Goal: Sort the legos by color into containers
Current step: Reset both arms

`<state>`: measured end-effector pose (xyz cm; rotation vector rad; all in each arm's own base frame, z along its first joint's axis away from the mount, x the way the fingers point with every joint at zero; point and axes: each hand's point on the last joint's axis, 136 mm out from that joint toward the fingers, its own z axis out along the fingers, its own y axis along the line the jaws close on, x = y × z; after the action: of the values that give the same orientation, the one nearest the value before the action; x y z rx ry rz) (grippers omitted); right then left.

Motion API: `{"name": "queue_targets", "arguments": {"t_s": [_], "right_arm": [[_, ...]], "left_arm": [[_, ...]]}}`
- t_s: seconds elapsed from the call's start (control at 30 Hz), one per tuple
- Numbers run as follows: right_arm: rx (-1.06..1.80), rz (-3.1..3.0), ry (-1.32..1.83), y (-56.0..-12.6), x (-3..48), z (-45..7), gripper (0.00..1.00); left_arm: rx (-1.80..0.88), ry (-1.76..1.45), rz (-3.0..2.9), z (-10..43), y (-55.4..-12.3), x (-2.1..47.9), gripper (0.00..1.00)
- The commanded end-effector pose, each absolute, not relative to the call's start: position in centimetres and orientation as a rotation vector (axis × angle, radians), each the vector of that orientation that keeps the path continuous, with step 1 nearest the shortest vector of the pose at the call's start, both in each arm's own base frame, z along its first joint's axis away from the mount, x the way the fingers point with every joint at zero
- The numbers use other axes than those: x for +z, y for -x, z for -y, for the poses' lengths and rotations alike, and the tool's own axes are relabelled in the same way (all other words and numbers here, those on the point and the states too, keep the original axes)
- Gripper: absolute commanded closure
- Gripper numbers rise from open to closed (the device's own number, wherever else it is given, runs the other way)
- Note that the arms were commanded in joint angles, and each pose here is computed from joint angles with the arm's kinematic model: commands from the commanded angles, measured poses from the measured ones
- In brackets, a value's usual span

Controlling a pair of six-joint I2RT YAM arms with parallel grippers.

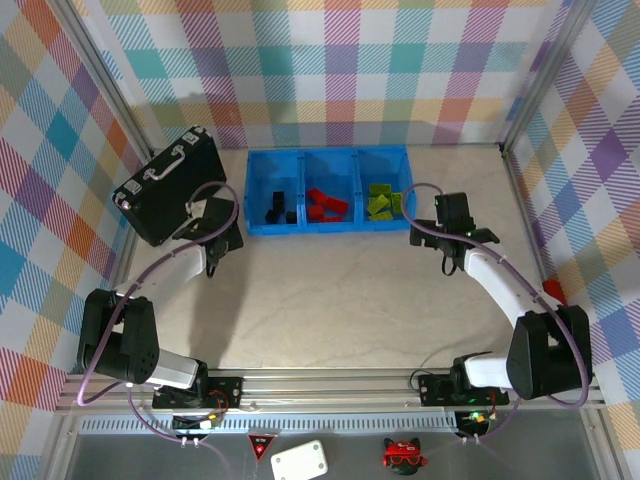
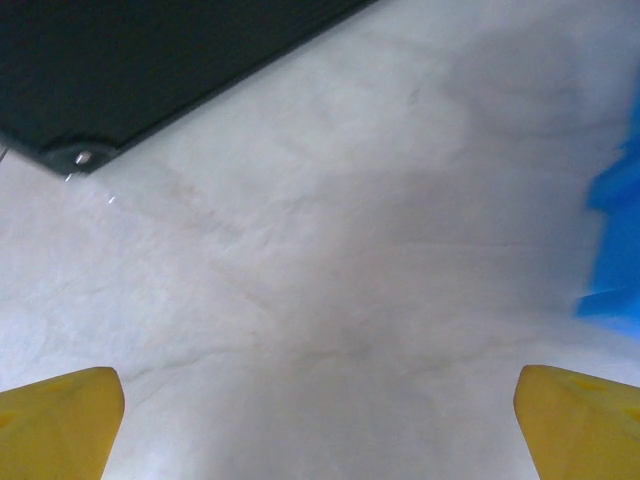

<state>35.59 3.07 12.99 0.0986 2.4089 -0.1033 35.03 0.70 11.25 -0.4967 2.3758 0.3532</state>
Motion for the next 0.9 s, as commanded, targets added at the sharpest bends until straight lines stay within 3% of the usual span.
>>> {"name": "queue_targets", "arguments": {"t_s": [0.0, 0.27, 0.47, 0.87], "right_arm": [[-0.176, -2.234, -0.09, -38.0, 14.5, -1.5, 0.01], [-0.228, -2.165, -0.181, -39.3, 9.7, 1.4, 0.01], [-0.049, -2.007, -0.044, -40.3, 10.4, -1.1, 0.01], [0.084, -1.934, 0.042, -39.6, 9.3, -2.5, 0.01]], "left_arm": [[0.381, 0.556, -2.23, -2.2, -35.8, 12.1, 0.0], [0.428, 0.332, -2.179, -2.1, -37.4, 12.1, 0.0], [0.146, 0.16, -2.015, 0.3, -39.7, 11.6, 0.0], [-0.105, 0.112, -1.93, 0.5, -39.6, 8.3, 0.0]]}}
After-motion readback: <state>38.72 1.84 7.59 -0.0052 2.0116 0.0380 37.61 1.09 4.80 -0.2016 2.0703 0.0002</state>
